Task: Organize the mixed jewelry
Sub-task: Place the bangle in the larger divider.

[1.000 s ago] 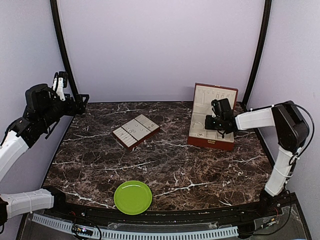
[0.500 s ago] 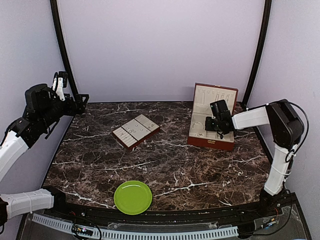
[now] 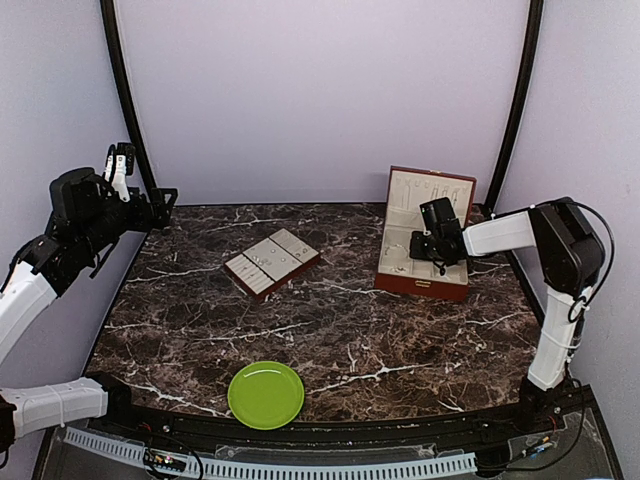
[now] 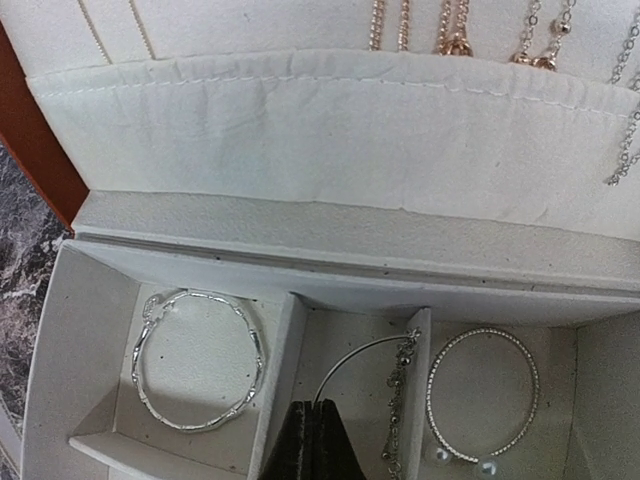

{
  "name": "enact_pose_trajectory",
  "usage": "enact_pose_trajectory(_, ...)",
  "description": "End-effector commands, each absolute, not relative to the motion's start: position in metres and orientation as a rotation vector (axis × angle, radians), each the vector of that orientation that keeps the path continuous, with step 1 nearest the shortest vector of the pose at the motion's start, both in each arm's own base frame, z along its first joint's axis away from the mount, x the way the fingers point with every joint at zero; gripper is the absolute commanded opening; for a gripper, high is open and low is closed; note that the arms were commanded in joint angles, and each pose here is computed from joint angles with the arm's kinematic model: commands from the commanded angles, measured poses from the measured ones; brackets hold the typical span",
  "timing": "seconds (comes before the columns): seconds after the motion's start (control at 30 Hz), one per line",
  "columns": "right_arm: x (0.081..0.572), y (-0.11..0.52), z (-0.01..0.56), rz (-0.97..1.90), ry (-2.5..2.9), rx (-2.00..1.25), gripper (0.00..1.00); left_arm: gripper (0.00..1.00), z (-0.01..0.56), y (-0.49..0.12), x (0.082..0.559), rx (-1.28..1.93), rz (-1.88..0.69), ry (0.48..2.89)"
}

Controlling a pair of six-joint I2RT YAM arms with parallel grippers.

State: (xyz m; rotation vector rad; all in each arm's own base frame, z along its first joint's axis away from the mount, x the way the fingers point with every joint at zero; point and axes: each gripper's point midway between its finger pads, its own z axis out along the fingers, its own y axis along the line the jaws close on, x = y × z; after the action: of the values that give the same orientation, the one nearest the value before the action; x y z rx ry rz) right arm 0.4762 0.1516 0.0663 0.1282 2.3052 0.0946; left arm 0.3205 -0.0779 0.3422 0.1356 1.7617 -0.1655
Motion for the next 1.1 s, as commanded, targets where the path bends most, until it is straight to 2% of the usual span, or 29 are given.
enact_pose_trajectory(0.0,0.485,0.159,0.067,0.153,2.298,0.138,0.0,0.99,0.344,-0.076,0.318,0.144,-0.142,1.74)
enact_pose_trajectory(0.53,0.484,0.162,0.061,0.186,2.322,0.169,0.0,0.99,0.347,-0.074,0.317,0.15,-0.123,1.731)
enact_pose_trajectory(0.7,0.484,0.162,0.064,0.188,2.318,0.176,0.12,0.99,0.347,-0.073,0.316,0.149,-0.121,1.731)
enact_pose_trajectory(1.07,0.475,0.158,0.094,0.21,2.267,0.175,0.15,0.99,0.349,-0.072,0.315,0.147,-0.115,1.723)
